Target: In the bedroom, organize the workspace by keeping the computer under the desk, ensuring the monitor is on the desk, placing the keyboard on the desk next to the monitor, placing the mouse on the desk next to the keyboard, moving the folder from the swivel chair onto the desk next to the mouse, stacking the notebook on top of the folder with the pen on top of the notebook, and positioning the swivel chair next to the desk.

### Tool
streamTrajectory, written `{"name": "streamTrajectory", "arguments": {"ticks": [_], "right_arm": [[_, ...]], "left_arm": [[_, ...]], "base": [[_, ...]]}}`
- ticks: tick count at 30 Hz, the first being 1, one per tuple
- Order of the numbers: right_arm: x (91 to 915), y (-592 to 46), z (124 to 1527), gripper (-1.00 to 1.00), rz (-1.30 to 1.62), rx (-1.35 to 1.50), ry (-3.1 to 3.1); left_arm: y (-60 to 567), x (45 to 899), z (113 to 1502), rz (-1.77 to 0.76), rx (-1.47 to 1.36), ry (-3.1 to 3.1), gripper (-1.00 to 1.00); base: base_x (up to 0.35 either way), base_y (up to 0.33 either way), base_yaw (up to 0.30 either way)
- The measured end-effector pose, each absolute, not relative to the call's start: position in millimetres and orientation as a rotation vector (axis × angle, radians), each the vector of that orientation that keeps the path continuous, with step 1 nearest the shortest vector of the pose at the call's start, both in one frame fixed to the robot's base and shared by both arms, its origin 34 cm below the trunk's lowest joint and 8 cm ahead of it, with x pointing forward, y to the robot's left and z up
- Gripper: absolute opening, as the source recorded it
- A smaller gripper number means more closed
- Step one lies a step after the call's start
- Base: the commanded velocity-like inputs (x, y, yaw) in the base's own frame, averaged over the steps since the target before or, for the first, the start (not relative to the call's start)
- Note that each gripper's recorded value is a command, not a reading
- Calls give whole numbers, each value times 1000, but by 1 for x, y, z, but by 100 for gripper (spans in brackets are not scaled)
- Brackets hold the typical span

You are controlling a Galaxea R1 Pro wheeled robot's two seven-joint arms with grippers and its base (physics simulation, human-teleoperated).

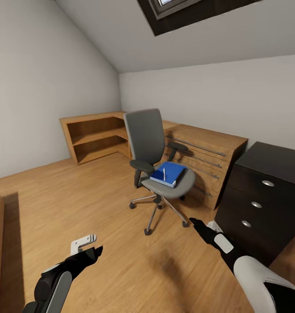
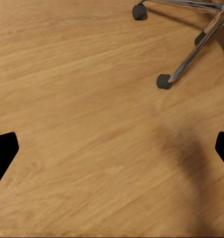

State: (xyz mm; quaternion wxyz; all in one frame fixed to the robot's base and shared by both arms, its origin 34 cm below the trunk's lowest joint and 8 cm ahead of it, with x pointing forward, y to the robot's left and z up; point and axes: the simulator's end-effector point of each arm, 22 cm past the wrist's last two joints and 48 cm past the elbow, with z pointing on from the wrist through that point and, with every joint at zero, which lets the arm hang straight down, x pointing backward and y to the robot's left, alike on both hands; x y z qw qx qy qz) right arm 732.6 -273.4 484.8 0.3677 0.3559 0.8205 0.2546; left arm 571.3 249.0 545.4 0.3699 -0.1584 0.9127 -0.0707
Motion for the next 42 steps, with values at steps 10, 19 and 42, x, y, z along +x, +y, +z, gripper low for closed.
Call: {"name": "streamTrajectory", "arguments": {"ticks": [10, 19, 42], "right_arm": [[734, -284, 499, 100, 519, 866, 2057], [691, -265, 473, 100, 294, 637, 2099], [503, -244, 419, 100, -36, 332, 2236]], "left_arm": [[246, 556, 523, -171, -422, 2446, 100], [240, 525, 474, -136, -448, 2568, 100], [272, 412, 385, 213, -308, 2595, 100]], "base": [[-165, 0, 0], [-11, 0, 0], [0, 0, -47]]}}
